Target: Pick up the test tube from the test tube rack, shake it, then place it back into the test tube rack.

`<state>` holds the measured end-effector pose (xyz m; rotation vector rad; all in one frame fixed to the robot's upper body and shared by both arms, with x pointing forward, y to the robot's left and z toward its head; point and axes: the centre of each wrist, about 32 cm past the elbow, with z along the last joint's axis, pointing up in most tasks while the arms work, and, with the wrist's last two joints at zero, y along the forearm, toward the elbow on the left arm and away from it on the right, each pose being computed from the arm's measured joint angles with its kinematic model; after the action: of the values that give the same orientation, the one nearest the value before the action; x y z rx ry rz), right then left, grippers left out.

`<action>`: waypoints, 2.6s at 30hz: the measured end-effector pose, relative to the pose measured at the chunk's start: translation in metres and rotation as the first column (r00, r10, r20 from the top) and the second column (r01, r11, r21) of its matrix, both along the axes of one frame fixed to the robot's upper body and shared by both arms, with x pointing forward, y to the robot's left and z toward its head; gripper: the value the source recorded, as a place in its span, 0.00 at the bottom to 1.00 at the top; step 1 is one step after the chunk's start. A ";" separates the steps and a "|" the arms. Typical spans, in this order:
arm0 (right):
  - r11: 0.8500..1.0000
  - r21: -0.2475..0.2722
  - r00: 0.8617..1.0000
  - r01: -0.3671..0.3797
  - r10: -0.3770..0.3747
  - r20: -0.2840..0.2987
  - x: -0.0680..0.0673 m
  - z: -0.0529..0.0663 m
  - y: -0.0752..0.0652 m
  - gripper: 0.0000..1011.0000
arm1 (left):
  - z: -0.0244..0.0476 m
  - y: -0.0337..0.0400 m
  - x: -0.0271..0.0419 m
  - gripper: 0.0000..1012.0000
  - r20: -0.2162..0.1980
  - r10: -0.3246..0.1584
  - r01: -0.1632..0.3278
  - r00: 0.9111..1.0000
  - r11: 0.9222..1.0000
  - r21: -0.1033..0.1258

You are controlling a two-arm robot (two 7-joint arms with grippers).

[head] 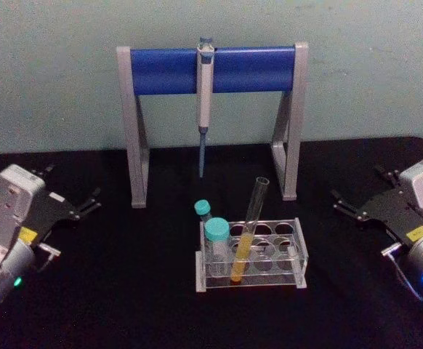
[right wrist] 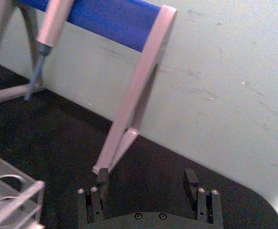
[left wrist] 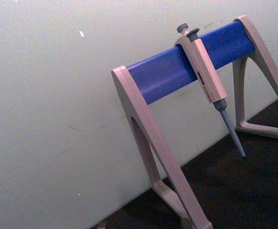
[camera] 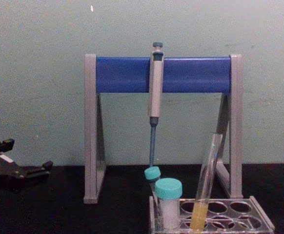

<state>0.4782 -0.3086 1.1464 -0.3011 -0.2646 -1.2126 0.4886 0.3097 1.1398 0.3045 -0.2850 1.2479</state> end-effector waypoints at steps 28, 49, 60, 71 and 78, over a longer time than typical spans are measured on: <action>0.850 0.425 0.907 -0.311 0.399 -0.135 -0.034 0.016 0.022 0.99 | 0.0000 0.0000 0.0000 0.99 0.000 0.000 0.000 1.000 1.000 0.000; 0.778 0.516 0.852 -0.359 0.499 -0.158 -0.001 0.009 0.042 0.99 | 0.0000 0.0000 0.0000 0.99 0.000 0.000 0.000 1.000 1.000 0.000; 0.779 0.510 0.843 -0.365 0.509 -0.175 0.010 0.005 0.047 0.99 | 0.0000 0.0000 0.0000 0.99 0.000 0.000 0.000 1.000 1.000 0.000; 0.780 0.506 0.839 -0.368 0.513 -0.181 0.014 0.004 0.050 0.99 | 0.0000 0.0000 0.0000 0.99 0.000 0.000 0.000 1.000 1.000 0.000; 0.785 0.498 0.840 -0.368 0.510 -0.184 0.016 0.004 0.051 0.99 | 0.0000 0.0000 0.0000 0.99 0.000 0.000 0.000 1.000 1.000 0.000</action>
<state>0.4937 -0.2574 1.1500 -0.0149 0.2177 -0.7042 0.4886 0.3097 1.1398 0.3045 -0.2850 1.2480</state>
